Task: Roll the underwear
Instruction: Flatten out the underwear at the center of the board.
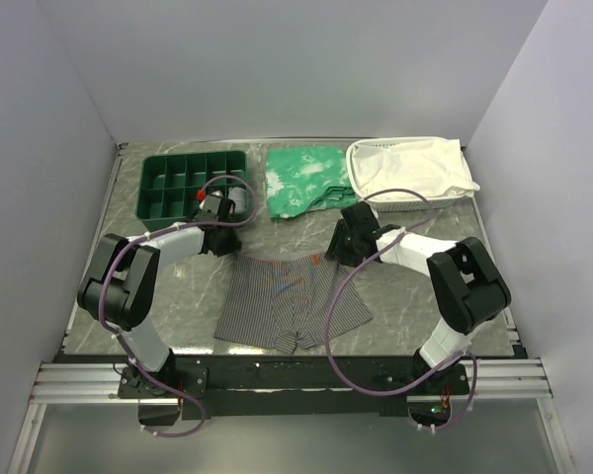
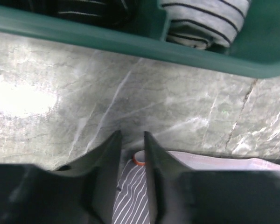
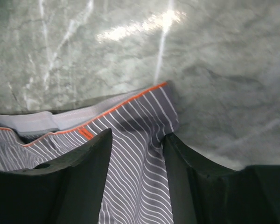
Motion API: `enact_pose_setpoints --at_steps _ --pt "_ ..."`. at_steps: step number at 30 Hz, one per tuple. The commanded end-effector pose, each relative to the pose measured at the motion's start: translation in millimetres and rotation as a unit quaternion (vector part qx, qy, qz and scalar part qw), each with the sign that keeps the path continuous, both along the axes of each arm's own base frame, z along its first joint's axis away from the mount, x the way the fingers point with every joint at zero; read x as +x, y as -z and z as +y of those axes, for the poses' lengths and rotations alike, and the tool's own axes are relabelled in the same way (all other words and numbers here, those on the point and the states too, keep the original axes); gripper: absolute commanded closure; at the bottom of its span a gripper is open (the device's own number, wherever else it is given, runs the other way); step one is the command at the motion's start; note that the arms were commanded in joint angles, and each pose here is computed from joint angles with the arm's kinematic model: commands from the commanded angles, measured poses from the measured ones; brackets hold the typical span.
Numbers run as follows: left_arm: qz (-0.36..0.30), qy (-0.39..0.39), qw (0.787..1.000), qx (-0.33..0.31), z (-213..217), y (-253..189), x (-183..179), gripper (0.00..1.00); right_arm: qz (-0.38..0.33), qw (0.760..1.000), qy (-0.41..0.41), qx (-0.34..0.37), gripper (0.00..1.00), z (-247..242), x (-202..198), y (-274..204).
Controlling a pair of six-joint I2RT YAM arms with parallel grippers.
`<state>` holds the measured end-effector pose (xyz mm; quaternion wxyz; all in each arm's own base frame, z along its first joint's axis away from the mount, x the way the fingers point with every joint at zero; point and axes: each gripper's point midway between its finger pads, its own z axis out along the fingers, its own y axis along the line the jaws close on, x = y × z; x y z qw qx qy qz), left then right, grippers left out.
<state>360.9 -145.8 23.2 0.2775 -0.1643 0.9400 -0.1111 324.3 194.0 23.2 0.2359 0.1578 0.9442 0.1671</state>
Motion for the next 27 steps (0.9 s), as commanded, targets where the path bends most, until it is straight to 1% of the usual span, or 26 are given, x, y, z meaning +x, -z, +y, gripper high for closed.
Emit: enact_pose_setpoints --at_steps 1,2,3,5,8,9,11,12,15,16,23,27 --pt "0.028 -0.006 1.000 0.012 7.3 9.7 -7.3 0.75 -0.004 1.000 -0.016 0.006 0.46 7.6 11.3 -2.1" --pt "0.025 -0.005 1.000 0.010 7.0 7.3 -6.1 0.76 -0.004 1.000 -0.015 0.005 0.46 7.4 12.2 -2.1" --pt "0.023 -0.006 1.000 0.009 7.4 5.7 -5.2 0.84 -0.007 1.000 -0.016 0.006 0.46 8.9 14.6 -4.7" --pt "0.026 -0.007 1.000 0.012 9.6 4.1 -6.3 0.85 -0.011 1.000 -0.015 0.006 0.46 8.7 16.4 -7.4" --pt "0.027 -0.009 1.000 0.013 11.4 -2.3 -7.9 0.82 -0.011 1.000 -0.013 0.009 0.45 8.3 15.1 -7.8" --pt "0.026 -0.006 1.000 0.008 10.1 -5.5 -7.8 0.75 -0.012 1.000 -0.013 0.010 0.45 8.0 14.6 -8.4" --pt "0.026 0.002 1.000 0.000 7.8 -11.7 -10.3 0.72 -0.014 1.000 -0.014 0.014 0.45 8.4 12.2 -9.7" --pt "0.027 0.007 1.000 -0.007 4.8 -14.5 -11.5 0.66 -0.015 1.000 -0.014 0.015 0.44 7.9 12.4 -10.9" --pt "0.028 0.018 0.999 -0.017 1.0 -20.0 -14.8 0.59 -0.018 1.000 -0.018 0.018 0.44 8.5 11.1 -14.7" --pt "0.034 0.029 0.999 -0.031 -4.8 -21.5 -18.3 0.59 -0.018 0.999 -0.020 0.019 0.43 9.2 10.9 -15.0" --pt "0.059 0.055 0.996 -0.043 -11.3 -16.9 -28.9 0.60 -0.017 0.999 -0.023 0.024 0.43 11.5 10.6 -15.8" --pt "0.060 0.051 0.996 -0.043 -11.1 -14.9 -28.6 0.64 -0.014 0.999 -0.025 0.024 0.43 11.5 9.4 -14.6"
